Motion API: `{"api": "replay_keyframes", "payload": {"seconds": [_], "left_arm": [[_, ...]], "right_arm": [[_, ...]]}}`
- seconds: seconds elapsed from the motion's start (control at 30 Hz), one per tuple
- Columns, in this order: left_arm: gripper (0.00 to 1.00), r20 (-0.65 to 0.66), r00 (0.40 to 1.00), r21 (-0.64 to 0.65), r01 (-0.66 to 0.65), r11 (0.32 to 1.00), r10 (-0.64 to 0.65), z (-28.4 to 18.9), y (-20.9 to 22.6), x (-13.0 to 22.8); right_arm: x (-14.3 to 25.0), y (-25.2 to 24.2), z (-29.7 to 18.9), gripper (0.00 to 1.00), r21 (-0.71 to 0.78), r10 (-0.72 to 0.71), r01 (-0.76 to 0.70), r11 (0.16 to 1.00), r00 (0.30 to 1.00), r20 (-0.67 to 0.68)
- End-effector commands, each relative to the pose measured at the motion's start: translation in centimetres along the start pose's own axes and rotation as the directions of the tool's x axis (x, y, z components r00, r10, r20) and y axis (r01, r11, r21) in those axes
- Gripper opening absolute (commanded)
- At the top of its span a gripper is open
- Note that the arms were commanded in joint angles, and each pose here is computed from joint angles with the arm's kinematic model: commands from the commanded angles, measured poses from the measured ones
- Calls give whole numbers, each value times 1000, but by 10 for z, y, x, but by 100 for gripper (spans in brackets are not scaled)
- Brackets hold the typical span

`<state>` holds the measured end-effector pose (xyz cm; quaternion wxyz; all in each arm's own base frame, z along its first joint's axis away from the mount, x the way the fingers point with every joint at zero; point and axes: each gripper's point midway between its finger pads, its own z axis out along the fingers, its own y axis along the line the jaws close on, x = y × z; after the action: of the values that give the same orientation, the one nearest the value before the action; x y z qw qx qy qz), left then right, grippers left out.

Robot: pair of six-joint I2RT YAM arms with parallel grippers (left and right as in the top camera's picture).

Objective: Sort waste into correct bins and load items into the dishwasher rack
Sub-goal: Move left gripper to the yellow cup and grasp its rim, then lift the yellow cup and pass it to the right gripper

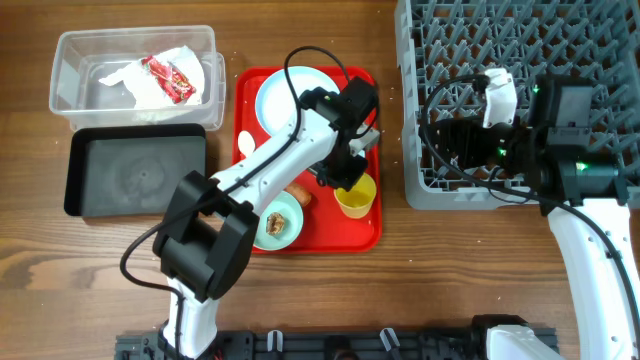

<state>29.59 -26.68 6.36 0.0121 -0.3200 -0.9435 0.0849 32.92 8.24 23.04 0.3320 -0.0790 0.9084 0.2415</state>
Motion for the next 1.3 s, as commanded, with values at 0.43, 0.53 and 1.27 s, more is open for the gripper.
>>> {"api": "replay_keyframes", "payload": {"seconds": [0.43, 0.53, 1.27], "left_arm": [[4, 491, 806, 779, -236, 581, -330, -216, 44, -18], [4, 526, 769, 804, -311, 507, -363, -238, 49, -14], [4, 573, 767, 790, -425, 441, -288, -245, 13, -20]], "right_arm": [[-40, 79, -28, 97, -466, -85, 163, 870, 979, 184], [-48, 96, -38, 97, -542, -127, 244, 804, 961, 244], [-58, 178, 0, 96, -729, -232, 402, 554, 915, 329]]}}
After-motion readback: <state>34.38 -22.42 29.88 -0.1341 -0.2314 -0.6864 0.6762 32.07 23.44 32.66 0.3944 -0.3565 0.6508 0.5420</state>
